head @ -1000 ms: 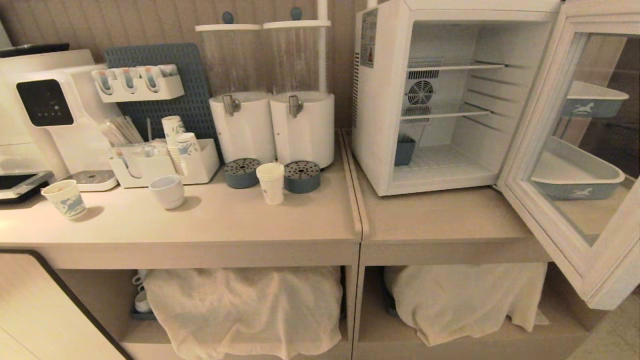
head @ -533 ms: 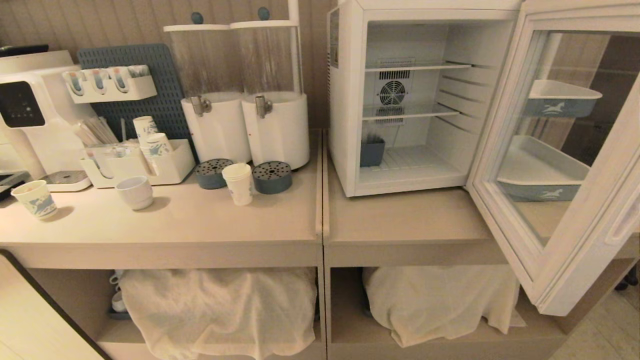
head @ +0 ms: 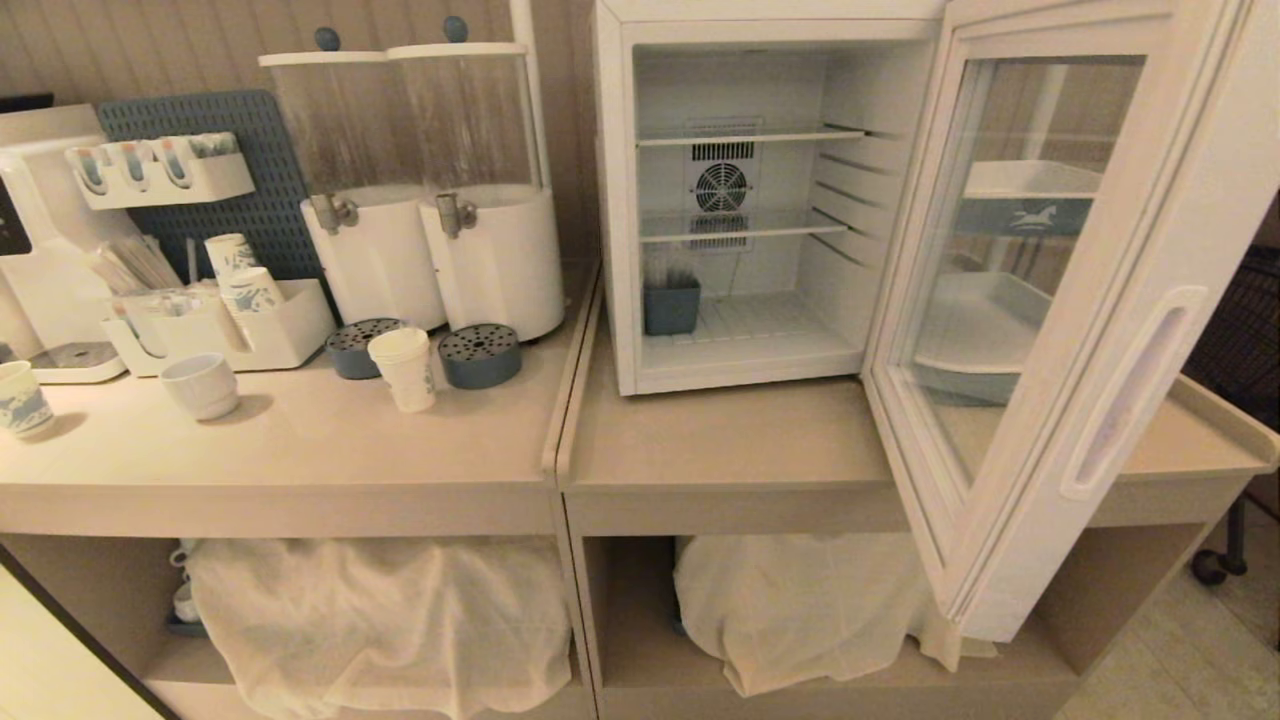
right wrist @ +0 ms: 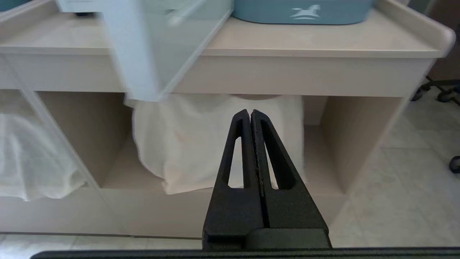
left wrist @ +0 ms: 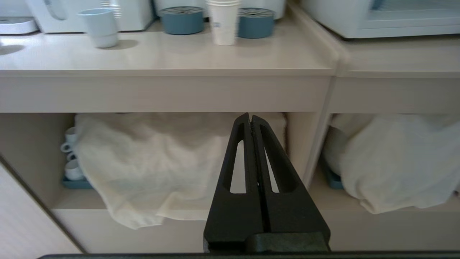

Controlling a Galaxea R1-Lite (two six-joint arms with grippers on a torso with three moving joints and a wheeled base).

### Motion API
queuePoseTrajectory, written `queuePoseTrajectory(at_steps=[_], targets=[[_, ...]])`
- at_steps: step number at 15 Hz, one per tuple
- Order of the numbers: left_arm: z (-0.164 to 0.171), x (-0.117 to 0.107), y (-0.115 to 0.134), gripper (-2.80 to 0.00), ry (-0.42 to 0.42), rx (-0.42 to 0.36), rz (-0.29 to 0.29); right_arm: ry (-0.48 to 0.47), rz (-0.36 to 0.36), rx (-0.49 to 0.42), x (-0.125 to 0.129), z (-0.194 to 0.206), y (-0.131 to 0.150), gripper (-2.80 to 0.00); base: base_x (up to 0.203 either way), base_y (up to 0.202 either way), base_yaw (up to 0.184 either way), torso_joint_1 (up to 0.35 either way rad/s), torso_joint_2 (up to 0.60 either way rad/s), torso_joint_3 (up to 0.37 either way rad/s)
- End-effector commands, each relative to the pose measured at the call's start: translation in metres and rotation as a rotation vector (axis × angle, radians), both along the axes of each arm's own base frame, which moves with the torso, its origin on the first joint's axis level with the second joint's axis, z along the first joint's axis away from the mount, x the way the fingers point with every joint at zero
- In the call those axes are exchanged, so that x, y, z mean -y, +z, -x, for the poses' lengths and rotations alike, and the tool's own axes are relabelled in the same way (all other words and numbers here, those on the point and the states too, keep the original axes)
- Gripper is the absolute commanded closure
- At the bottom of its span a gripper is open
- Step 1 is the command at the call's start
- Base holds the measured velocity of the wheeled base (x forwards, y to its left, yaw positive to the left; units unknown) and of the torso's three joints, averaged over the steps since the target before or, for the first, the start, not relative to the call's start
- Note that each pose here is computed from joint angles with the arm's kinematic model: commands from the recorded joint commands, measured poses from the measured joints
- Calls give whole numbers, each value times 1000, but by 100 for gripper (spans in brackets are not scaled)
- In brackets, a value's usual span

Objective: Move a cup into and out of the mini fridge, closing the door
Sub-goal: Close the freezer door

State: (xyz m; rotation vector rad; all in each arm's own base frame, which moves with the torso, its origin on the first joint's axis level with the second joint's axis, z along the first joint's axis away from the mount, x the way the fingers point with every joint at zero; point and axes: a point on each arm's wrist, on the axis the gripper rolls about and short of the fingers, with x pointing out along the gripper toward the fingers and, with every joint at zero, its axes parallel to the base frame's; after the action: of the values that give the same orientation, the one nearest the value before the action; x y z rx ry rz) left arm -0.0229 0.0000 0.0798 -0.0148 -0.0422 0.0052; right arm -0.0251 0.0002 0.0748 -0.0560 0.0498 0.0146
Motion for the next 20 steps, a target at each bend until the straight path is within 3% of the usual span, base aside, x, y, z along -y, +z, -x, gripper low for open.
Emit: queuePoseTrajectory(at_steps=[1,5,20], targets=[[-2,0,-5,0,1,-19,1,1,1,-2,0,0,0,0,0,-188,0,3,1,2],[-2,0,-5,0,0,-19,4,2,1,-3,0,0,0,0,0,-143,2,0,4,5],[-2,0,-5,0,1,-19,2,-4,-7,-1,0,0,1,0,0,0,0,0,0,0]])
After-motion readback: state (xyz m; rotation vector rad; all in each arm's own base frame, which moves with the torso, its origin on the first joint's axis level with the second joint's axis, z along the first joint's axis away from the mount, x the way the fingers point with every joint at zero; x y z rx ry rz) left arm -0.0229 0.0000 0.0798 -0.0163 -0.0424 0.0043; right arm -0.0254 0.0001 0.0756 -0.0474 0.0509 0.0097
